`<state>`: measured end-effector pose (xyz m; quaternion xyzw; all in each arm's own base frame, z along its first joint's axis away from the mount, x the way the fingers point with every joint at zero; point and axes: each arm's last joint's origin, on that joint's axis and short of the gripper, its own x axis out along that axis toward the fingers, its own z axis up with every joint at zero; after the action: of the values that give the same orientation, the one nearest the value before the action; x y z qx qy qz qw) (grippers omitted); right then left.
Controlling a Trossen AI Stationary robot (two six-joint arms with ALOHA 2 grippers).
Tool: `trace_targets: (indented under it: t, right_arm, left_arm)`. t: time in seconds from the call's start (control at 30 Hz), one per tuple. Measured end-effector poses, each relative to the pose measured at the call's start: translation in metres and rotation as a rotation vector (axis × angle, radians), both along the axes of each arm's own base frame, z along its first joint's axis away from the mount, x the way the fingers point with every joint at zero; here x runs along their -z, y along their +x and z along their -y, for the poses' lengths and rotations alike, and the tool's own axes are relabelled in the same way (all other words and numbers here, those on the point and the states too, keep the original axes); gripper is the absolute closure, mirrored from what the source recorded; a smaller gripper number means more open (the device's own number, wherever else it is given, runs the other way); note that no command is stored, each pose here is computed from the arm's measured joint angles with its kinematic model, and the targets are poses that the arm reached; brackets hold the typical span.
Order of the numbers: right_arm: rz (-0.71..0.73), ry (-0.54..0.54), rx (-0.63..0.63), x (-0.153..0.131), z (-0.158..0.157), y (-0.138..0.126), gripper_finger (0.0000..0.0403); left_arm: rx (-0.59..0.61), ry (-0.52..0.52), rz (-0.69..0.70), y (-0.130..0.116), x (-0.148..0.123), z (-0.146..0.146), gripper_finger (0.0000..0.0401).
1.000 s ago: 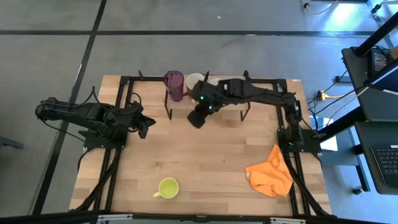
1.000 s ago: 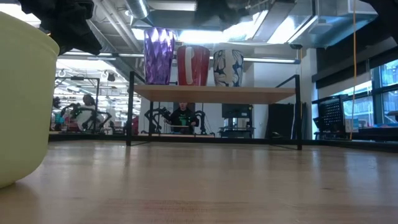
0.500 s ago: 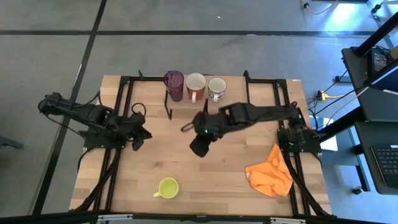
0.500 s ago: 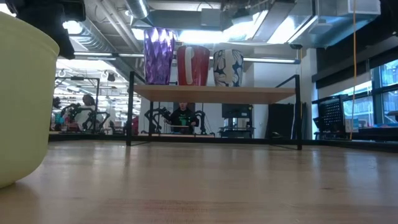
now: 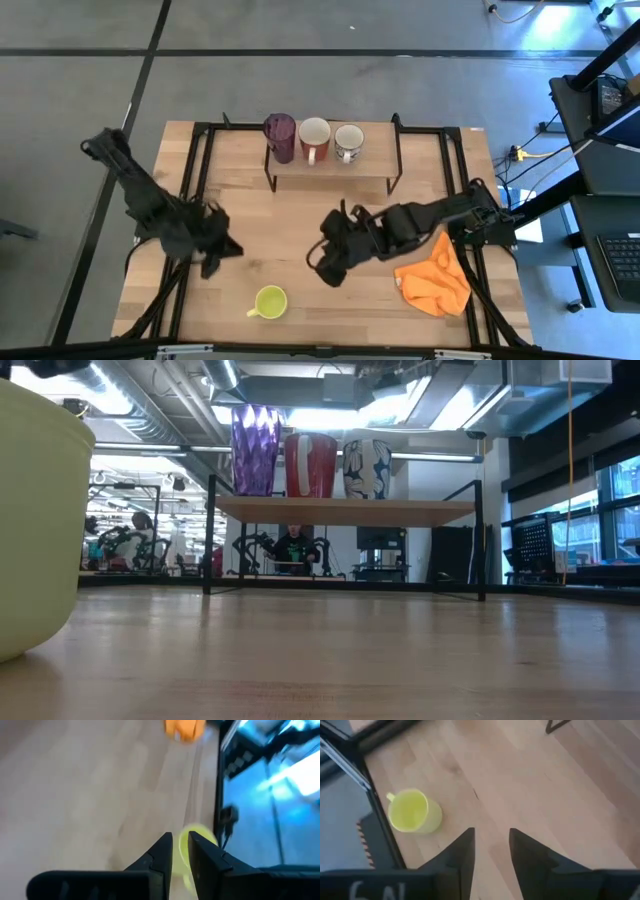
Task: Stack small to large cups/mugs on shelf
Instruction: Put the yellow mug on the shelf
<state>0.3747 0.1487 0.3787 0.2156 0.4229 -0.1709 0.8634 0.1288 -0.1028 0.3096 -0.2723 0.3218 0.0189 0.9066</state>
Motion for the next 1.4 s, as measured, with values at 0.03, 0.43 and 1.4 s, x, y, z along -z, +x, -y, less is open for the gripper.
trace_targets:
  t: [0.03,0.43,1.4]
  right_arm:
    - [-0.010,-0.011,-0.006,0.001,-0.004,-0.003,0.0281]
    - [-0.062,-0.126,-0.004,0.005,-0.062,-0.050,0.0281]
    - [-0.094,-0.164,-0.035,0.008,-0.087,-0.078,0.0281]
  left_arm:
    - [0.007,0.002,-0.029,0.003,0.005,0.009,0.0346]
    - [-0.090,-0.196,-0.346,0.025,0.077,0.100,0.0346]
    - [-0.110,-0.216,-0.367,0.045,0.124,0.136,0.0312]
